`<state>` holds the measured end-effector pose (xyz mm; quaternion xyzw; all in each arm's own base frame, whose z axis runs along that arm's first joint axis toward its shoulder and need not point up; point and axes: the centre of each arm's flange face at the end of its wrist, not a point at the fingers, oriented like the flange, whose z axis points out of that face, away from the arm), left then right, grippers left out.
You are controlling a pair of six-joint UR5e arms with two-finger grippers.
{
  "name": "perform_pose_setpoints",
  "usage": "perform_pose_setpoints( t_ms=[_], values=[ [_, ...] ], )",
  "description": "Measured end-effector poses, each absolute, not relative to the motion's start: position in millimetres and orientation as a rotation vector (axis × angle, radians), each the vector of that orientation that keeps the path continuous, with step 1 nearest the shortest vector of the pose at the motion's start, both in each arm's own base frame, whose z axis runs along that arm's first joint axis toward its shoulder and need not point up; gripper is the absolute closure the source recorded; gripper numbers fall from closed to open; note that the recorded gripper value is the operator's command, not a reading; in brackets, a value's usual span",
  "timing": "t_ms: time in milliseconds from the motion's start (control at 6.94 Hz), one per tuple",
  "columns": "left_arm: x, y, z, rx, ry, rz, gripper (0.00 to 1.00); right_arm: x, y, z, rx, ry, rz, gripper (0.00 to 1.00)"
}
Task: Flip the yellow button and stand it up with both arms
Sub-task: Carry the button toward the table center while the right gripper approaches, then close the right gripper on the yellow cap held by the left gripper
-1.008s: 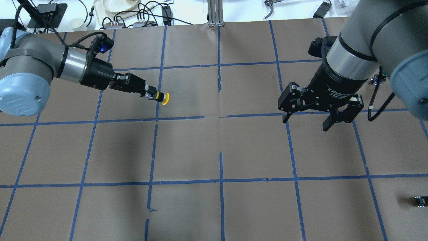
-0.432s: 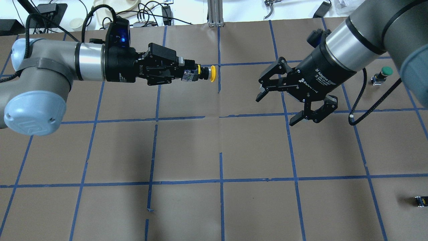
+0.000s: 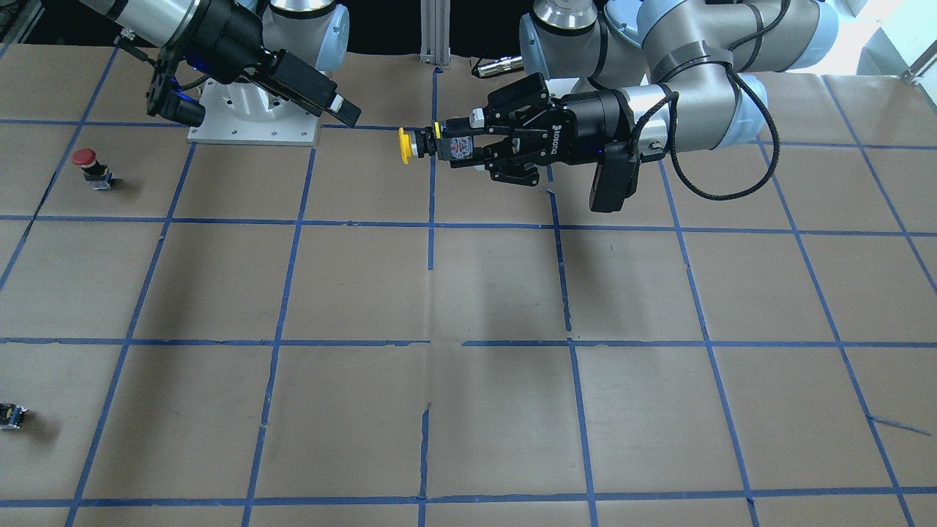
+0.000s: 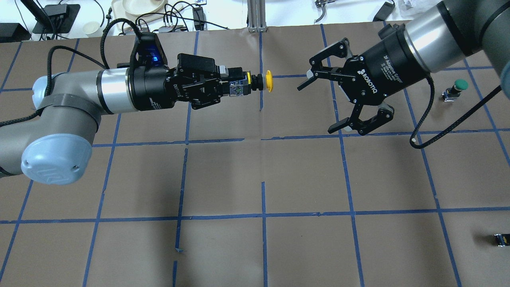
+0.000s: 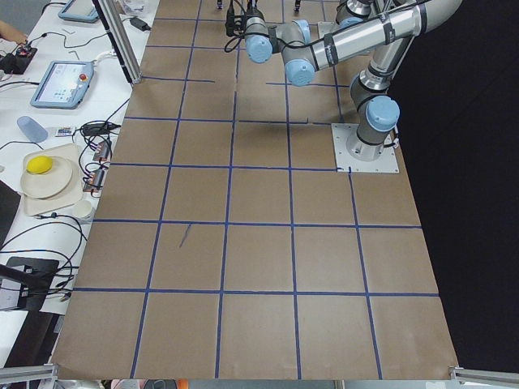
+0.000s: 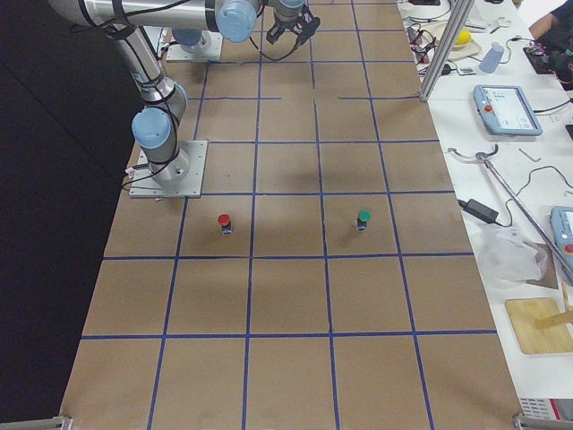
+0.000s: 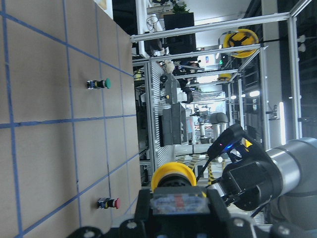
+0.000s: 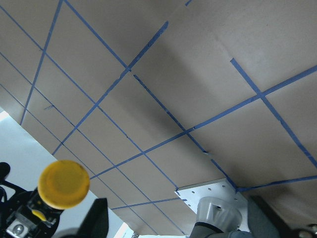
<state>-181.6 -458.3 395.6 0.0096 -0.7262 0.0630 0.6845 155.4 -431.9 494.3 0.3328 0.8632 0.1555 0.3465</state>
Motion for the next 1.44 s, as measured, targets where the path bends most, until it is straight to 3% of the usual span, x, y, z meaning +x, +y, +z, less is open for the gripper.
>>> perform_pose_setpoints(
  t_ms=[576,1440],
  values=[
    [-200.5,-448.3,387.6,-0.017,-1.582,0.131,0.99,166.6,-441.0,503.6,0.989,1.963,0.533,0.0],
    [-201.2,-450.5,387.8,-0.017,-1.58,0.129,0.99,171.1,-451.8,464.4,1.115,1.828,0.717,0.03]
  ],
)
